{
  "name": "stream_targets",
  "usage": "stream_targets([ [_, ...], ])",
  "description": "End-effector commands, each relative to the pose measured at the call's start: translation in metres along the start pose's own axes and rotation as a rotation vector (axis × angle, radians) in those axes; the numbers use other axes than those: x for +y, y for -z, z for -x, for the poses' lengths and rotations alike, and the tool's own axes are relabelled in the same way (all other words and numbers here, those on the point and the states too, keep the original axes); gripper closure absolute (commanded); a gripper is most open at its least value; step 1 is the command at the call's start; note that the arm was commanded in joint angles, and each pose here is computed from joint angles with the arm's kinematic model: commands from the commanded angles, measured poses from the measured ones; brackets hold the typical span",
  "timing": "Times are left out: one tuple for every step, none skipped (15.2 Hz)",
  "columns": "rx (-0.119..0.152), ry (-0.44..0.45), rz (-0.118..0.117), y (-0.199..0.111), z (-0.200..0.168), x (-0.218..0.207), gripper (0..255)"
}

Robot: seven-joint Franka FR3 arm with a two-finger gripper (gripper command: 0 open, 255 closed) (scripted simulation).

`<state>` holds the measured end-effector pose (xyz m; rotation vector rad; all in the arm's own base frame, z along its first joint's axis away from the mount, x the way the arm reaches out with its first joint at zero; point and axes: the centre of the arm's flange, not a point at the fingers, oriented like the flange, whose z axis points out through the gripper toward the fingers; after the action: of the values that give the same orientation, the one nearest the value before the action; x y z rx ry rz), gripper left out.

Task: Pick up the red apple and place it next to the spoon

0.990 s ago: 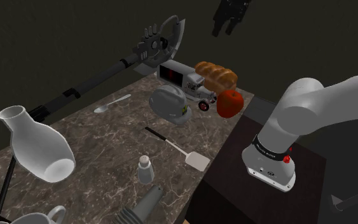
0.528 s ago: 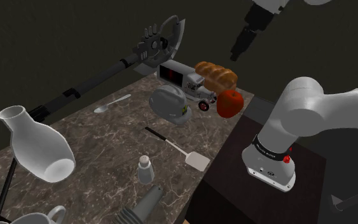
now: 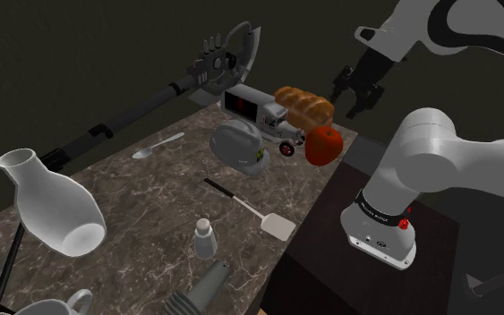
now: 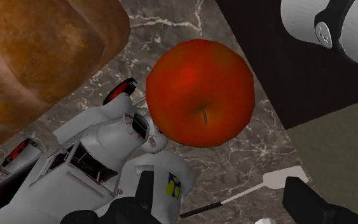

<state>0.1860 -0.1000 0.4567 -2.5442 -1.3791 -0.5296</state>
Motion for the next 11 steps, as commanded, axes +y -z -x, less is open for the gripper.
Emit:
stream_targets([
  [0.017, 0.138, -0.030, -0.015, 0.025, 0.007, 0],
  [0.017, 0.138, -0.030, -0.020, 0.024, 0.006, 0],
  [0.017, 0.138, -0.030, -0.025, 0.024, 0.006, 0],
  [0.017, 0.138, -0.030, -0.030, 0.024, 0.006, 0],
  [0.017, 0.138, -0.030, -0.036, 0.024, 0.006, 0],
  [0.017, 0.138, -0.030, -0.041, 0.024, 0.006, 0],
  [0.017, 0.138, -0.030, -0.046, 0.024, 0.006, 0],
  [0.017, 0.138, -0.030, -0.052, 0.024, 0.005, 0],
  [0.017, 0.138, -0.030, -0.055, 0.024, 0.005, 0],
  [0.017, 0.138, -0.030, -0.055, 0.024, 0.005, 0],
  [0.017, 0.138, -0.030, -0.055, 0.024, 0.005, 0],
])
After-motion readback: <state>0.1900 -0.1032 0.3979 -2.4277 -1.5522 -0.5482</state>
